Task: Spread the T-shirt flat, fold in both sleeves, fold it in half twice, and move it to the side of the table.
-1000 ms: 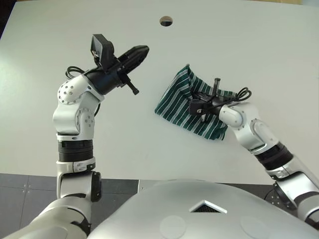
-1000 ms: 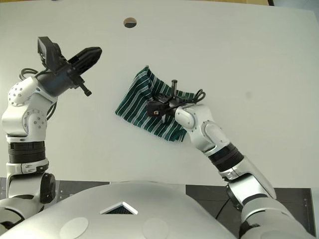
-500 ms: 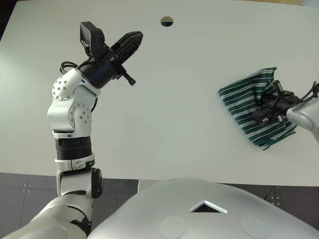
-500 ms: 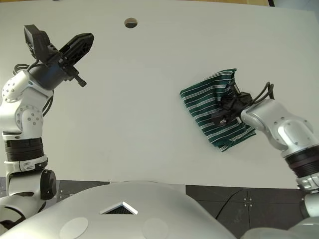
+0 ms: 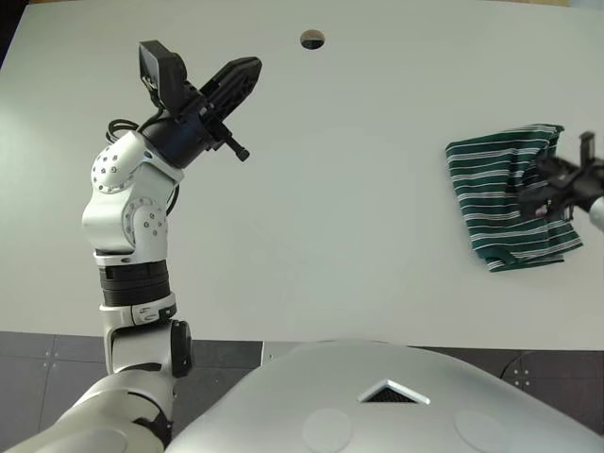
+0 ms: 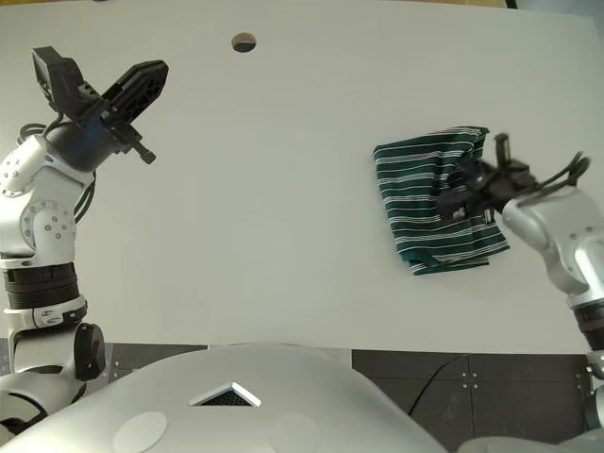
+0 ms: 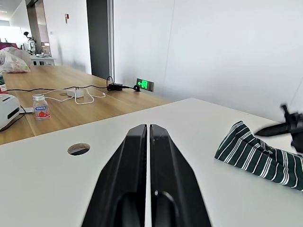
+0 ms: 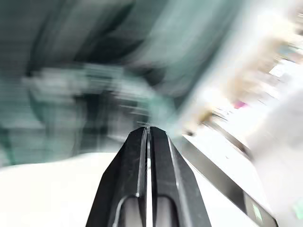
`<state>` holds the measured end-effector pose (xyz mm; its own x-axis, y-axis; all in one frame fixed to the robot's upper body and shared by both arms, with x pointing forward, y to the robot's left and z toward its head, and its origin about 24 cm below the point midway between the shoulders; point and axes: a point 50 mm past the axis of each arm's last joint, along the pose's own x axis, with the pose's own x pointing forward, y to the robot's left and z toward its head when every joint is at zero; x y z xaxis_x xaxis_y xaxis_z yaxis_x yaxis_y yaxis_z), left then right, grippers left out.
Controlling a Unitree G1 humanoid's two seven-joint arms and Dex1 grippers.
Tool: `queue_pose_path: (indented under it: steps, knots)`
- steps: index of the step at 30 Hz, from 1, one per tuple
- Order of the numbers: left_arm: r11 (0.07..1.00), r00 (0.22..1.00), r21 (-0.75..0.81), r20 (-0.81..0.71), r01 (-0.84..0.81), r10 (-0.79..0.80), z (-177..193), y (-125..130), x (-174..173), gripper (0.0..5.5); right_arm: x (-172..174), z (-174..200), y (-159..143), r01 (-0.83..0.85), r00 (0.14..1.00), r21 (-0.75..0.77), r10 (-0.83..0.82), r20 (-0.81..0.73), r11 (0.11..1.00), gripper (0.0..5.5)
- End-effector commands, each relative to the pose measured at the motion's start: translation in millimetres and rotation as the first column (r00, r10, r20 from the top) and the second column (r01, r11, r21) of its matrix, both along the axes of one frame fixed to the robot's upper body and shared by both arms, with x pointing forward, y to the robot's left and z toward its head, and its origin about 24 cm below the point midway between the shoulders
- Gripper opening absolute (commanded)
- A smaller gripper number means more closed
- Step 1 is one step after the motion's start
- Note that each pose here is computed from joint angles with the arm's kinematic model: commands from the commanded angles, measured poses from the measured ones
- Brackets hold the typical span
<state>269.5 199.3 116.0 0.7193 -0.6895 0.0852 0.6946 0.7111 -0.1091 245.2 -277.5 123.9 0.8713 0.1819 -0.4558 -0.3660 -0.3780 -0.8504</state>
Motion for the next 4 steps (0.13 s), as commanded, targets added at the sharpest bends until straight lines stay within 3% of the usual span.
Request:
queue_pose_path:
  steps: [1, 4]
  knots:
    - [0.989, 0.989, 0.04, 0.027, -0.145, 0.144, -11.9, 0.4, -10.1, 0.15, -14.4, 39.9, 36.7, -0.089, 0.98, 0.575, -0.032, 0.198, 0.813, 0.1]
    - [0.964, 0.963, 0.048, 0.079, -0.263, 0.259, -25.2, -17.0, -31.0, 0.15, -27.5, 24.0, 61.0, -0.113, 0.973, 0.908, -0.141, 0.184, 0.404, 0.1]
